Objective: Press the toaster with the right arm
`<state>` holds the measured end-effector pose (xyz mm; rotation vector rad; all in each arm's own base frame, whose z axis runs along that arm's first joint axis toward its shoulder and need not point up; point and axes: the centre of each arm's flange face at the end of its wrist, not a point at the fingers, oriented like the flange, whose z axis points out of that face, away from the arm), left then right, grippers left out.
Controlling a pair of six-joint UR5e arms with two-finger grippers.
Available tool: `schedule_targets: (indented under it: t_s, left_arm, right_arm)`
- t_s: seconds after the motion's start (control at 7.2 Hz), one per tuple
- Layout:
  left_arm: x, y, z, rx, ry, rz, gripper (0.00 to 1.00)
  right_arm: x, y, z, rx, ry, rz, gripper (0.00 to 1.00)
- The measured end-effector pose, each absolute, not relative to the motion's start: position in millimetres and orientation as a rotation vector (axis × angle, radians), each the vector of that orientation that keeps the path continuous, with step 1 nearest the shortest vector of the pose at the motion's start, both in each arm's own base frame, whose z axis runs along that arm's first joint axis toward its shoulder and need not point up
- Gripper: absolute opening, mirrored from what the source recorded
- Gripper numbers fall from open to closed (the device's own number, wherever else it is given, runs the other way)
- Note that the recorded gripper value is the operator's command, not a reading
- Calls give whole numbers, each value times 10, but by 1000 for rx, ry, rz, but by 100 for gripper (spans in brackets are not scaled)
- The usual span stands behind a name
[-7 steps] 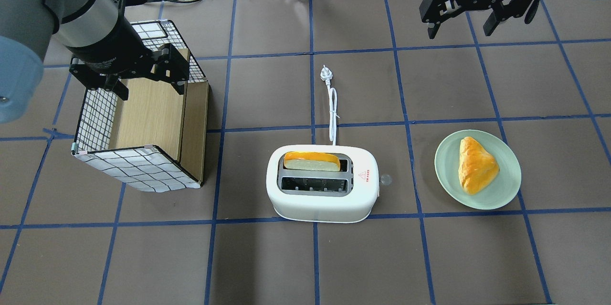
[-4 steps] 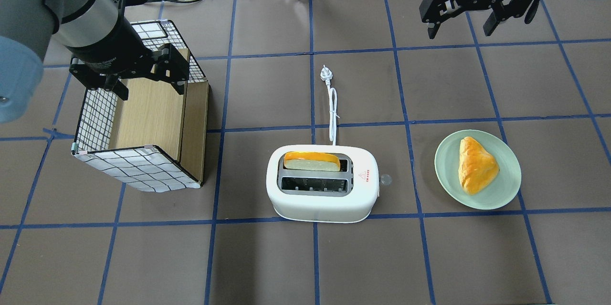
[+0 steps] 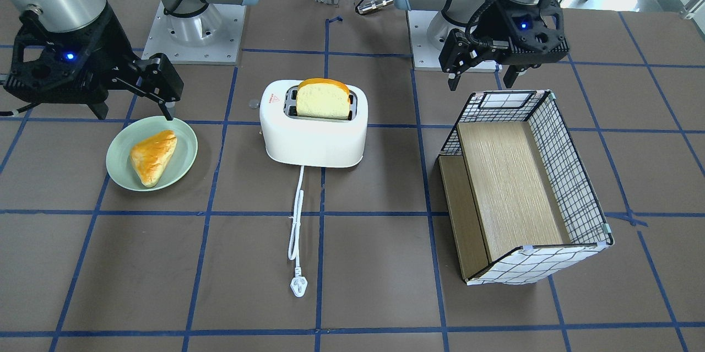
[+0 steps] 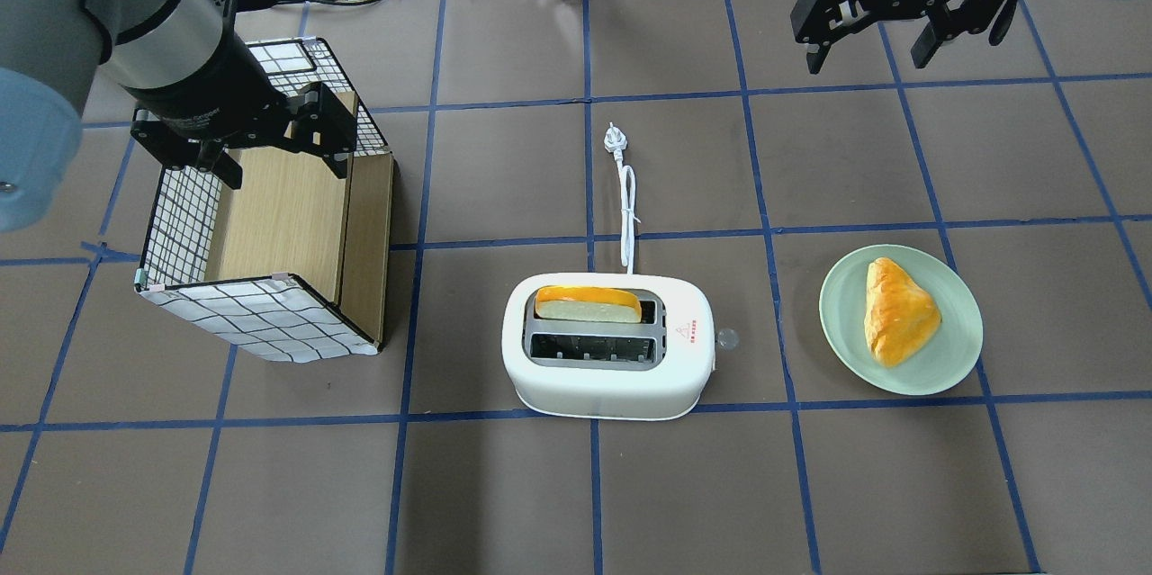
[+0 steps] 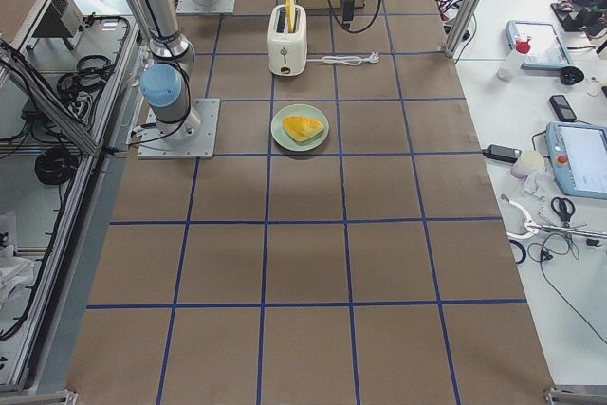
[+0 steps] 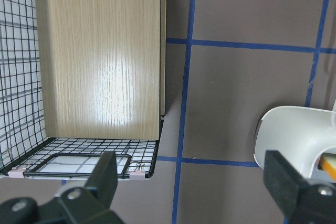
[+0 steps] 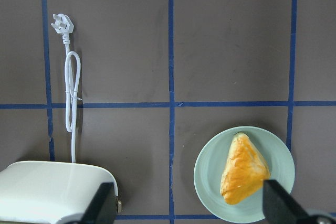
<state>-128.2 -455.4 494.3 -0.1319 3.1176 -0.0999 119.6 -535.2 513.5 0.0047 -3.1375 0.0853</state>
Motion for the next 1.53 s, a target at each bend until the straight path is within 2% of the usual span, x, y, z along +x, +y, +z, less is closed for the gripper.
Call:
schedule_targets:
  t_s: [0.56, 0.83, 1.39, 1.53]
  left_arm:
    - [-1282, -4554, 4944, -132, 3118, -100, 100]
    - [-1282, -4555, 4942, -132, 3118, -100, 100]
    - [-1282, -4554, 4943, -132, 3118, -100, 100]
    - [-1282, -4554, 4944, -132, 3118, -100, 100]
  right_arm:
    - [1208, -5377, 5069, 10, -3154, 63, 99]
    - [1249, -5320, 4818, 25, -3187, -42, 89]
    - [1296, -4905, 4129, 23, -3211, -273, 89]
    - [1291, -4810, 4085, 13, -3207, -267, 89]
